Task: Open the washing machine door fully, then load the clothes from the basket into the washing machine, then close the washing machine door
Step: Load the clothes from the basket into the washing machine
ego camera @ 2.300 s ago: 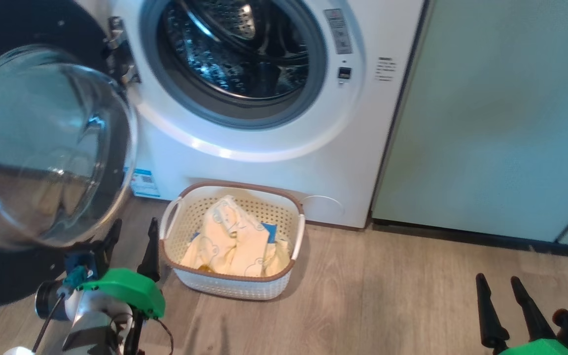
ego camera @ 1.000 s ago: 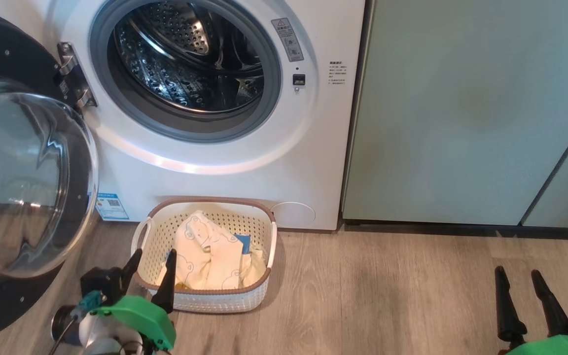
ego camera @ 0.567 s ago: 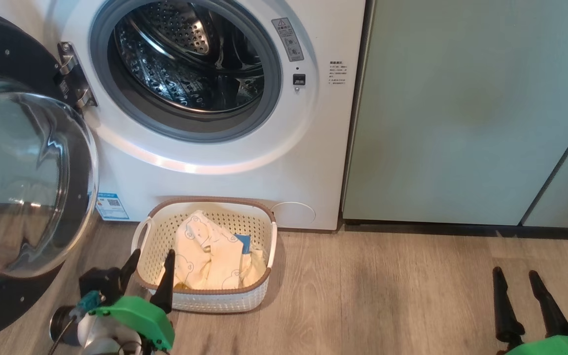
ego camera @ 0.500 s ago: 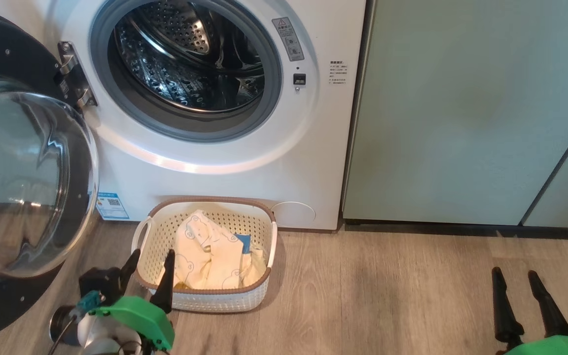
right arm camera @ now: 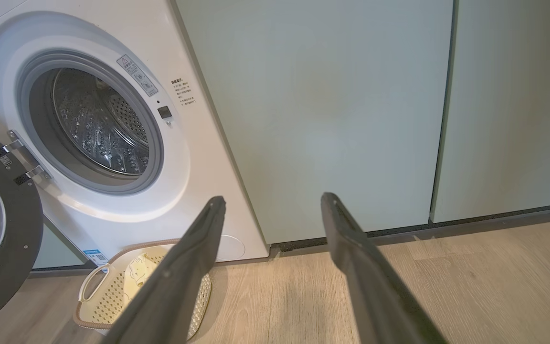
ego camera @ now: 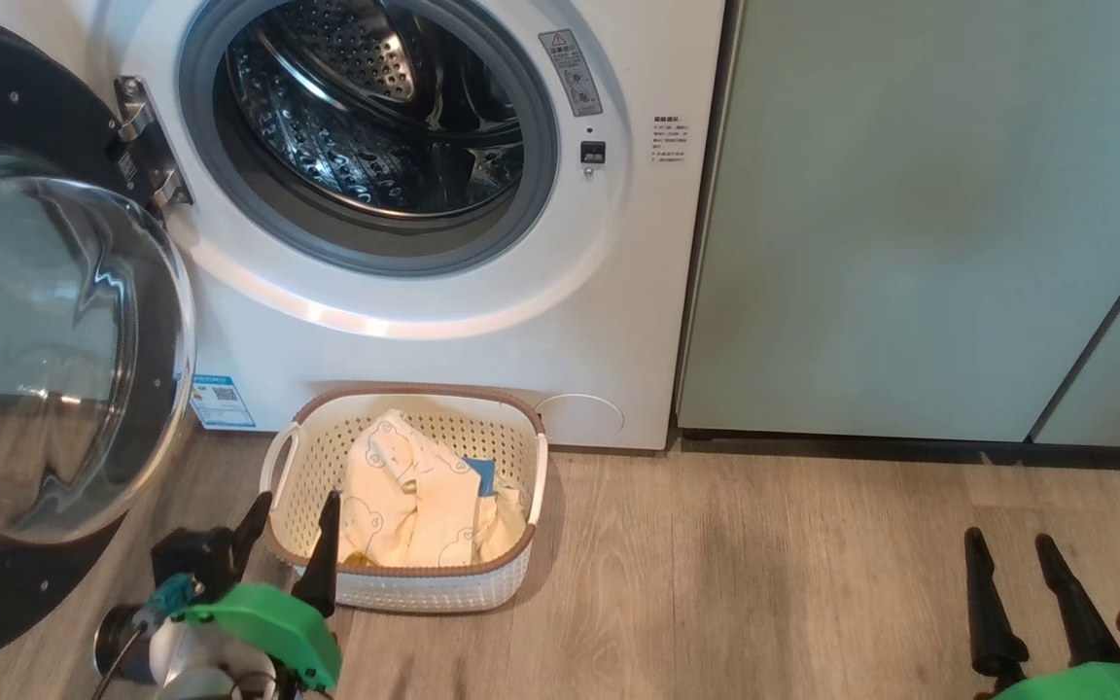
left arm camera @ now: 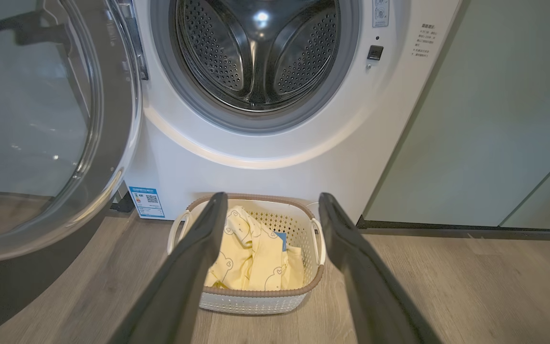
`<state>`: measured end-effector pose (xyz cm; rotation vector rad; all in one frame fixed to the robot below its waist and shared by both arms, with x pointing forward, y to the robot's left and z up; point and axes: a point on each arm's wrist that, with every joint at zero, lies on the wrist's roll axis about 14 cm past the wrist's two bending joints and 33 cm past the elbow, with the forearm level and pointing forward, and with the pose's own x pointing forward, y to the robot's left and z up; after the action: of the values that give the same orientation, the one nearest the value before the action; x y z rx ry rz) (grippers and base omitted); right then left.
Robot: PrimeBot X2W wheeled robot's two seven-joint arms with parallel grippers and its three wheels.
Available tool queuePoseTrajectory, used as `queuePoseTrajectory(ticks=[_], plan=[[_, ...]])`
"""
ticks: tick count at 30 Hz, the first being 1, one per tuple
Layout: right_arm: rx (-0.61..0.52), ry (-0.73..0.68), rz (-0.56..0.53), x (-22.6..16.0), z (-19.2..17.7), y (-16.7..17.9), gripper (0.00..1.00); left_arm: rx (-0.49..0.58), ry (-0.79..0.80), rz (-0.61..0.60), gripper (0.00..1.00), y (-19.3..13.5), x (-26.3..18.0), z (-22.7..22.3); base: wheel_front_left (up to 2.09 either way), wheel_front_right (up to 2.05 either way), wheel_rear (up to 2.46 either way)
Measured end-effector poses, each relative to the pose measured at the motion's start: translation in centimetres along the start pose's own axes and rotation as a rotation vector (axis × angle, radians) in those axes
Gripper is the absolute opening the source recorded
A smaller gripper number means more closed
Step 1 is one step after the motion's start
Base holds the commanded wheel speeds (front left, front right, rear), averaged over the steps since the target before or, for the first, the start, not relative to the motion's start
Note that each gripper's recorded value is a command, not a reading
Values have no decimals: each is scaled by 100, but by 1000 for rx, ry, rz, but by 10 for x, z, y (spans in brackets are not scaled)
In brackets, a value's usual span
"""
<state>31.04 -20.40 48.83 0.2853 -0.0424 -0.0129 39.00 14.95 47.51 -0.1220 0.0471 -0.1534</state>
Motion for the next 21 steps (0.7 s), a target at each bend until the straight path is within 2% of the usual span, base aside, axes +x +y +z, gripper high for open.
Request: queuePoseTrajectory(ticks=[10,21], plan=[[8,6,-3,-1,-2,0,100,-16,4,-17,100,-6,1,-2,75,-75,0],[9,12,-4,0,-4,0,100,-29,6,-25,100,-7,1,-2,199,-199,0]])
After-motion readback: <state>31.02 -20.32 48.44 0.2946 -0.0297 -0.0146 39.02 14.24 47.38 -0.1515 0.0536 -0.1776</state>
